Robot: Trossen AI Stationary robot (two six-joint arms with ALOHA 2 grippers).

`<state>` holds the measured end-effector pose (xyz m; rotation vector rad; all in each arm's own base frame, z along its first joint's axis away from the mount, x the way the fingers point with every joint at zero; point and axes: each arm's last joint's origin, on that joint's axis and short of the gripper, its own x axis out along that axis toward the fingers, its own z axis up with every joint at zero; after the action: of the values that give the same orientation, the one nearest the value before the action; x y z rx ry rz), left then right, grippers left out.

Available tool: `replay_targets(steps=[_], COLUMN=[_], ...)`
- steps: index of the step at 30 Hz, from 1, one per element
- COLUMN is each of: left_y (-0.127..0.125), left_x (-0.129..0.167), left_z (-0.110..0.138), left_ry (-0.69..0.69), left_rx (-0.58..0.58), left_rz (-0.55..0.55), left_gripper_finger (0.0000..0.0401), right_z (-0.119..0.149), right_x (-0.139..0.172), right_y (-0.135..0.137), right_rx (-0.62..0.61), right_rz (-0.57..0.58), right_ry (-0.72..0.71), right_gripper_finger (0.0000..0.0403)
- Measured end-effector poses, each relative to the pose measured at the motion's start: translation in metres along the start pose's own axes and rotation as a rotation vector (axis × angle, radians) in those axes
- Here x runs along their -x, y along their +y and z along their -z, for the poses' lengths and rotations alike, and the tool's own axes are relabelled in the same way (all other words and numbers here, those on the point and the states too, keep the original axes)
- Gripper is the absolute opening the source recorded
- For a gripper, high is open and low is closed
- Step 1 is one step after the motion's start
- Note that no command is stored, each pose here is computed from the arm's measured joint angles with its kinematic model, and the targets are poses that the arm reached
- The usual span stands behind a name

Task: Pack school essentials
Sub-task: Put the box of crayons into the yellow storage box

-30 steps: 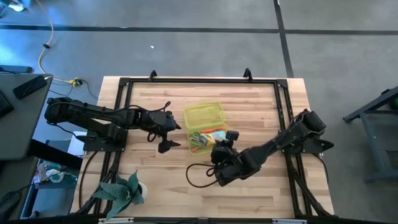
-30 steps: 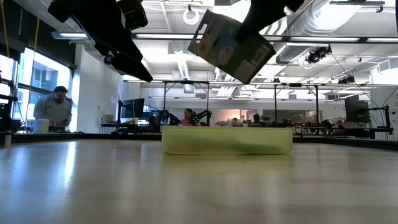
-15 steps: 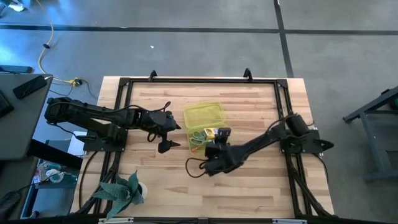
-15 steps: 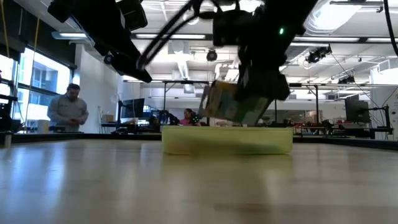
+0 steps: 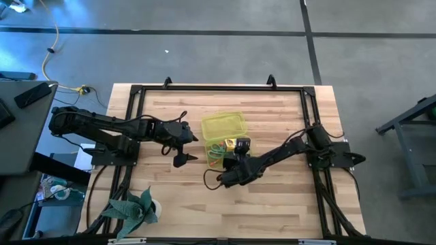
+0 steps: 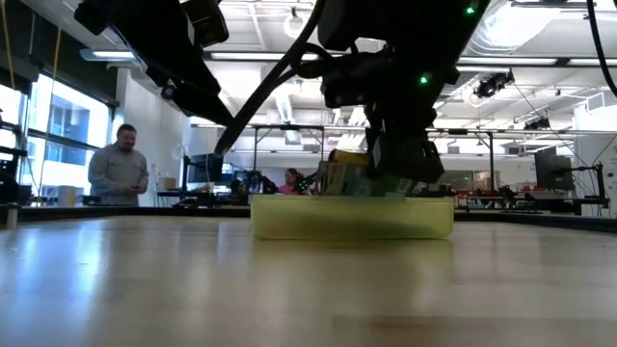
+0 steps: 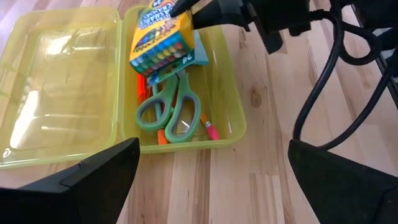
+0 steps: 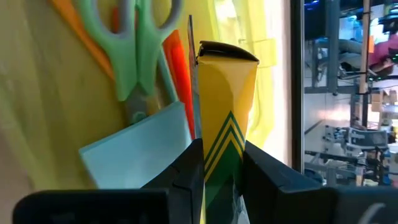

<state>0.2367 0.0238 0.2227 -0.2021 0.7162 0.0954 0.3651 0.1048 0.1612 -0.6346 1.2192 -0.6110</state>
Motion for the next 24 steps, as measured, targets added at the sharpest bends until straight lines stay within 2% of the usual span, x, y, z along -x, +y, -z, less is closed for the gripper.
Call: replay_targets(steps=[8,19,24], left_y=[0.0,0.0,0.0], left_x=[0.0,0.0,0.0], left_z=[0.0,0.0,0.0], left_ry=[0.0,0.0,0.0], left_rx=[0.0,0.0,0.0], left_rz=[0.0,0.0,0.0], left_gripper_finger=[0.04,0.04,0.0399], right_z=[-0.001,-0.001,-0.005], right_x=[-0.007,-0.002,0.01], right_y=[-0.003,0.002,0.005], right_rx=[0.01,-0.052,-0.07], right_rz=[-0.079,-0.112,-0.125], right_ry=[0.044,0.032,-0.002], right_gripper_finger=[0.0085,0.0168,0.0185])
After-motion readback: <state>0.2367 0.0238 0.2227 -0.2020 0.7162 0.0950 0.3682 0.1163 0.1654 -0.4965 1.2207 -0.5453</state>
